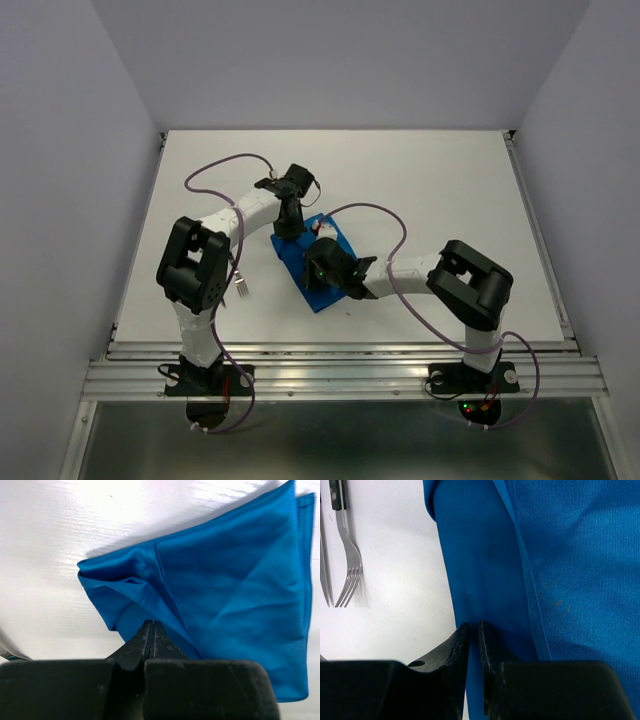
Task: Fold the napkin into a case and place the utensils inside
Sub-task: Smooth out the 2/3-rectangle-folded napkin at the center of the board.
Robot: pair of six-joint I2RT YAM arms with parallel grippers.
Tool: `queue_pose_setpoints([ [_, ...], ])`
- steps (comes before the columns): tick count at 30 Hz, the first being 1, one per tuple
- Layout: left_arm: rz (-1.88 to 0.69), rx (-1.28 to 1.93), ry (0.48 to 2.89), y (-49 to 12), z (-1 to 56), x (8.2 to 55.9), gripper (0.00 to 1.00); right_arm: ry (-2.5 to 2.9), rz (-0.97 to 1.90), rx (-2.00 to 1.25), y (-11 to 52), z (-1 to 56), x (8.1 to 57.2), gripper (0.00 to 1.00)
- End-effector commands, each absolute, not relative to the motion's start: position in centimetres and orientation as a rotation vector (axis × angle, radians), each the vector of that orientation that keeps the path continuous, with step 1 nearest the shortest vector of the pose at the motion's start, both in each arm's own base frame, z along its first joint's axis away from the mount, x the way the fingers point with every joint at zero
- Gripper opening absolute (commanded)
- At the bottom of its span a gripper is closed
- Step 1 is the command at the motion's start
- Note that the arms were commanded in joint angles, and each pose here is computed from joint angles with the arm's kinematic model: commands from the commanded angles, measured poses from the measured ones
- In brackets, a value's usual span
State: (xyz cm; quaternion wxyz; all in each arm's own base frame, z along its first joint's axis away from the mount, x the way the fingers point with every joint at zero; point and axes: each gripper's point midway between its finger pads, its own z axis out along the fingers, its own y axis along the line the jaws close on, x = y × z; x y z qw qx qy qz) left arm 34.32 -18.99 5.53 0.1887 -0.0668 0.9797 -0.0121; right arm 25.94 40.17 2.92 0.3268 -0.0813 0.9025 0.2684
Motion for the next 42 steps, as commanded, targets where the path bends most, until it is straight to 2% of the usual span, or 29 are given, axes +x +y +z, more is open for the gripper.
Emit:
queue_pose_setpoints([
  [1, -0.144, -0.162, 2.696, -20.0, 9.1, 35.2, 0.0, 2.376, 0.711, -0.204, 39.6, 2.6, 25.2, 0.19],
  [7, -0.22, -0.188, 2.679, -19.8, 10.1, 35.6, 0.0, 2.371, 0.737, -0.185, 39.4, 2.7, 25.0, 0.19],
  [12, -0.191, -0.407, 2.649, -14.3, 9.8, 36.3, 0.0, 2.364, 0.74, -0.173, 39.2, 3.1, 24.9, 0.2],
  [17, -0.168, -0.472, 2.667, -12.3, 8.2, 35.2, 0.0, 2.361, 0.739, -0.164, 39.1, 3.2, 25.3, 0.2],
  [23, -0.251, -0.449, 2.733, -13.6, 6.1, 34.7, 0.0, 2.366, 0.748, -0.17, 39.3, 3.1, 25.2, 0.2],
  [33, -0.387, -0.398, 2.734, -15.7, 6.5, 35.2, 0.0, 2.371, 0.741, -0.168, 39.2, 3.0, 25.2, 0.2],
  [42, -0.413, -0.382, 2.746, -16.8, 5.9, 36.2, 0.0, 2.374, 0.739, -0.169, 39.3, 3.1, 25.2, 0.2],
])
